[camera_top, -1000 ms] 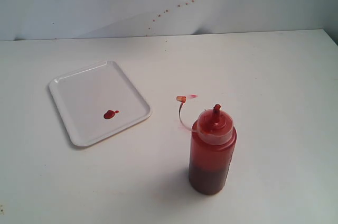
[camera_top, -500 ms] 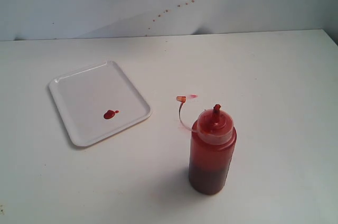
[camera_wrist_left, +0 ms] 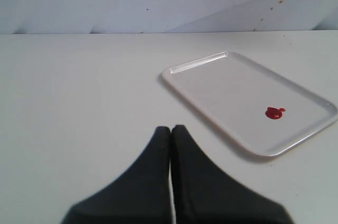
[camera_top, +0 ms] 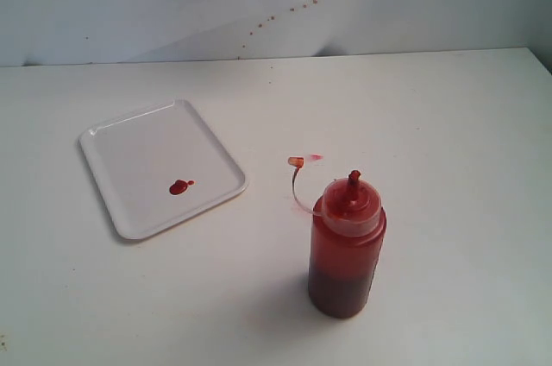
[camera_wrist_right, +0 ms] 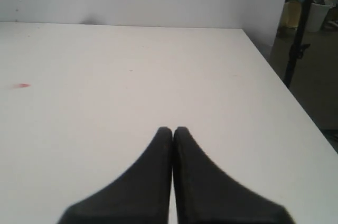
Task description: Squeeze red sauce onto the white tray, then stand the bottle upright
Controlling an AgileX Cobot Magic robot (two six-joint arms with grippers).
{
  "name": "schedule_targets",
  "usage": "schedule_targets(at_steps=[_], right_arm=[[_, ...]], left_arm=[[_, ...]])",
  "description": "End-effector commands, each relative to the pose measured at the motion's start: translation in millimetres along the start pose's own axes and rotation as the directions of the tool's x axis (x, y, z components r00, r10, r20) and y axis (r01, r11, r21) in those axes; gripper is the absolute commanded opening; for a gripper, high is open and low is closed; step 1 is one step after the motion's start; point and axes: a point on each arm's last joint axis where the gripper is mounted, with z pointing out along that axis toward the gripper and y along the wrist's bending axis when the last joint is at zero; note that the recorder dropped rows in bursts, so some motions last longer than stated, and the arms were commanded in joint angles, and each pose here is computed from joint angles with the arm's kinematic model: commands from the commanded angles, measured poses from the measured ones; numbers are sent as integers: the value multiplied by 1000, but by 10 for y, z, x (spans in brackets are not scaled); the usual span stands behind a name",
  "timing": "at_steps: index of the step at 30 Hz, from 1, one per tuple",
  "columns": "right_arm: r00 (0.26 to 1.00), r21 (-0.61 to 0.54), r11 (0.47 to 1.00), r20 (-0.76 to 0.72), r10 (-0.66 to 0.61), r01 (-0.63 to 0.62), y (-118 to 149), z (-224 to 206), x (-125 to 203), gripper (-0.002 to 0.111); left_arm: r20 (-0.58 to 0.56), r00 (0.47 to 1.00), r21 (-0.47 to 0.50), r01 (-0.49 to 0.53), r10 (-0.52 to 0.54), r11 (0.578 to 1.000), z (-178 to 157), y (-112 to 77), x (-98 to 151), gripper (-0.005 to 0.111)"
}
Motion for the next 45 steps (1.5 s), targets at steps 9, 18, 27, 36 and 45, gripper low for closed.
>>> schedule_targets(at_steps=[9,18,27,36,45], right_arm=[[1000,-61,998,1,-27,27,33,0,12,0],[1000,-60,998,4,-26,27,33,0,9,0],[1000,-56,998,3,-25,26,31,1,9,0],[1000,-56,998,3,-25,26,31,1,9,0],[1000,-56,998,3,-25,26,31,1,9,0]], left_arm=[[9,1000,-1,7,-7,1000,1,1,3,0],[9,1000,-1,7,-7,1000,1,1,3,0],[9,1000,-1,5,-5,1000,1,1,3,0],[9,1000,-1,7,-7,1000,1,1,3,0],[9,1000,-1,7,-7,1000,1,1,3,0]])
